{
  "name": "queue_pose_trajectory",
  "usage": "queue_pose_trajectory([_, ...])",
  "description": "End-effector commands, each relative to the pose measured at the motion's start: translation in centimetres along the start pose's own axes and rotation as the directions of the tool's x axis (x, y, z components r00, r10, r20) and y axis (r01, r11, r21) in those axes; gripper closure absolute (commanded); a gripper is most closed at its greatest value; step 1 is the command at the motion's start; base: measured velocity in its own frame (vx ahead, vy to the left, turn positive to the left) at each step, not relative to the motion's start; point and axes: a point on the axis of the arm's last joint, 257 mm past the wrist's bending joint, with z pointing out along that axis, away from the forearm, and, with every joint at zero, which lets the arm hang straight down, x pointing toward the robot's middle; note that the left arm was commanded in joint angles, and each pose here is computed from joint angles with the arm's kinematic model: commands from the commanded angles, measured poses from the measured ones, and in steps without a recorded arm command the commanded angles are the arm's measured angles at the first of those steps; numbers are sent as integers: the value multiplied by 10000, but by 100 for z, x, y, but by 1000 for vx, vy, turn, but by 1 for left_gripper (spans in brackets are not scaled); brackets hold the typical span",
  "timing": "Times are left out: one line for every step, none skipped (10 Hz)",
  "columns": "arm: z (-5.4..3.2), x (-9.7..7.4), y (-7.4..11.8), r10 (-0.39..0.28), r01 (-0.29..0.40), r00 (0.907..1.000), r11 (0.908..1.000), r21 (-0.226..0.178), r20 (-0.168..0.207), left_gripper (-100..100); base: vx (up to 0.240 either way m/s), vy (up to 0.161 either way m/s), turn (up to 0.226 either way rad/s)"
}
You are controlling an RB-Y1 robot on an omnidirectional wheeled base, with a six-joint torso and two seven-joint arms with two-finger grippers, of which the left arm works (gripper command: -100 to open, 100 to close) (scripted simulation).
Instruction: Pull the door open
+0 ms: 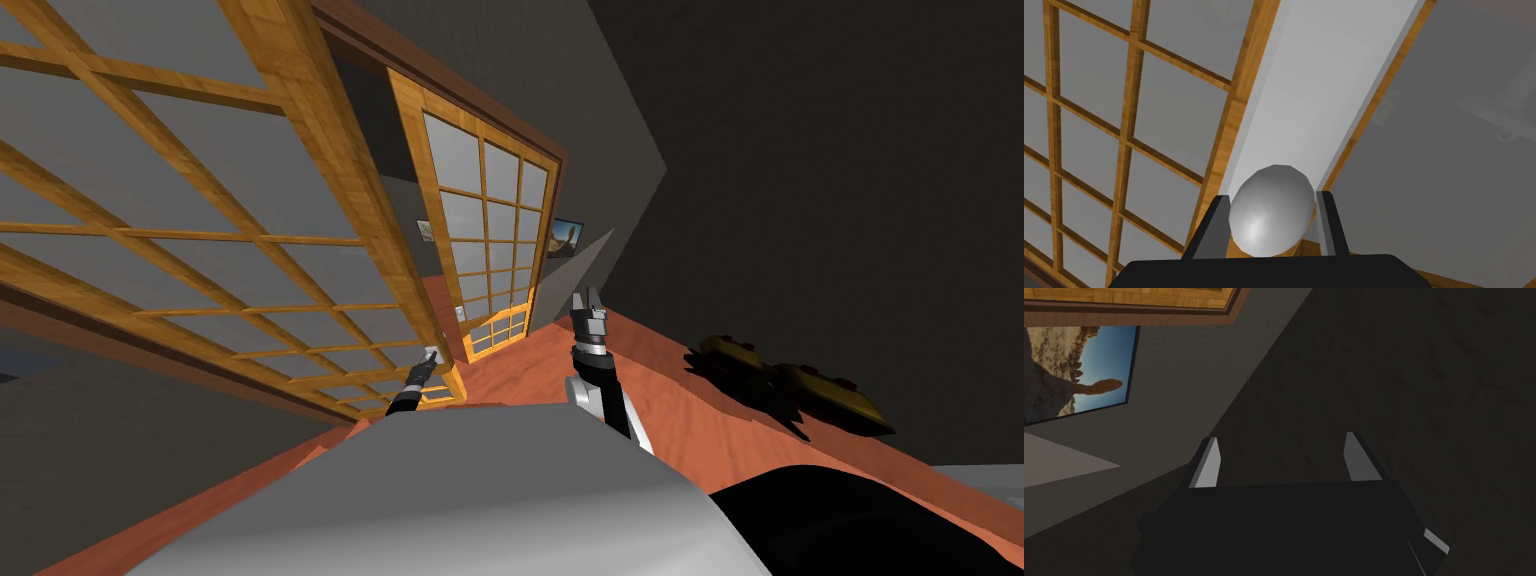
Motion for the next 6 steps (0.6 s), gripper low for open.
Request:
queue_pose_trajectory([-5, 13, -8, -510, 510, 9987, 9987, -28, 11, 100, -29, 14, -38])
queue_pose_trajectory([-2, 7, -2, -860, 860, 9963, 9963, -61, 45, 100, -39, 20, -78])
queue_pose_trajectory([0, -1, 5, -1189, 1190, 9929, 9928, -94, 85, 100, -51, 31, -108])
queue_pose_trajectory([0, -1, 5, -1286, 1287, 9917, 9916, -94, 86, 100, -36, 21, -33])
queue_pose_trajectory([3, -8, 12, -1721, 1722, 9850, 9850, -125, 131, 100, -35, 13, -45])
queue_pose_trajectory([6, -15, 19, -2035, 2037, 9789, 9789, -155, 177, 100, -51, 20, -77])
